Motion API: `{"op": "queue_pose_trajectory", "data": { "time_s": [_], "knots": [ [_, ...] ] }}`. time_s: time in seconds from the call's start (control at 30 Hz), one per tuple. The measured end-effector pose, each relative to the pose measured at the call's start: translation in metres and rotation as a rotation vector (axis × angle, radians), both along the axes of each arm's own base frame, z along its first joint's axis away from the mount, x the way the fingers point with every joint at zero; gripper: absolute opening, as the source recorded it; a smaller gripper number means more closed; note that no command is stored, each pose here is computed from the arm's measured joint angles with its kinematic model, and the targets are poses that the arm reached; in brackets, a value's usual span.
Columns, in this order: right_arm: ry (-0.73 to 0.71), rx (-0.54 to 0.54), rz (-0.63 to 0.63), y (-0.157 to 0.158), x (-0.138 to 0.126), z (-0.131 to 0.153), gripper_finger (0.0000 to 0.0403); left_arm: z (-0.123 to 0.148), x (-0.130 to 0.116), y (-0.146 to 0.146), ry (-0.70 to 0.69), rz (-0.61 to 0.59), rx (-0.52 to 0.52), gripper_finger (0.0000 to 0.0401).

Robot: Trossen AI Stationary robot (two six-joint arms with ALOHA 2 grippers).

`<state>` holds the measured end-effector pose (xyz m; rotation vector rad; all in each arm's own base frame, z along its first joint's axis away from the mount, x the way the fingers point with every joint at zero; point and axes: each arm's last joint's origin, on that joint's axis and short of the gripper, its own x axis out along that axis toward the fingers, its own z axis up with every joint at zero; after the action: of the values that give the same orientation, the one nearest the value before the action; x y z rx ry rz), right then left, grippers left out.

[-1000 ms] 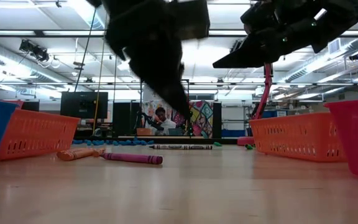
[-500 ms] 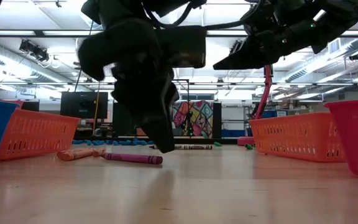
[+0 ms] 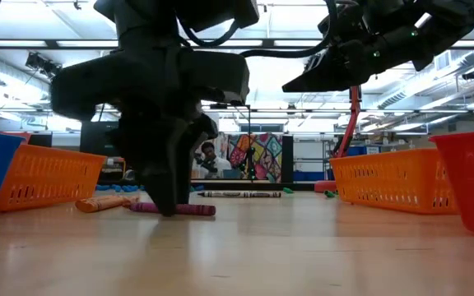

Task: Sort crayons
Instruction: Put the red crayon into the left orange bin

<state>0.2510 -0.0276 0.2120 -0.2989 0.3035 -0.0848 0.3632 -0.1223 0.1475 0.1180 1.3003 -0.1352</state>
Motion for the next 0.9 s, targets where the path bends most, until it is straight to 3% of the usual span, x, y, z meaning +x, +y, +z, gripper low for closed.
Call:
{"op": "queue_pose_trajectory", "data": {
  "time_s": [0.47,0.9],
  "knots": [
    [0.001,0.0,0.0,0.0,0.0,-0.0001,0.0139,0.0001,-0.0046,0.0013,0.045,-0.037,0.025,0.003],
    [0.002,-0.003,0.001,-0.0001,0.0,-0.0001,0.0139,0.0034,-0.0076,0.0039,0.093,-0.037,0.084,0.0029]
  ]
}}
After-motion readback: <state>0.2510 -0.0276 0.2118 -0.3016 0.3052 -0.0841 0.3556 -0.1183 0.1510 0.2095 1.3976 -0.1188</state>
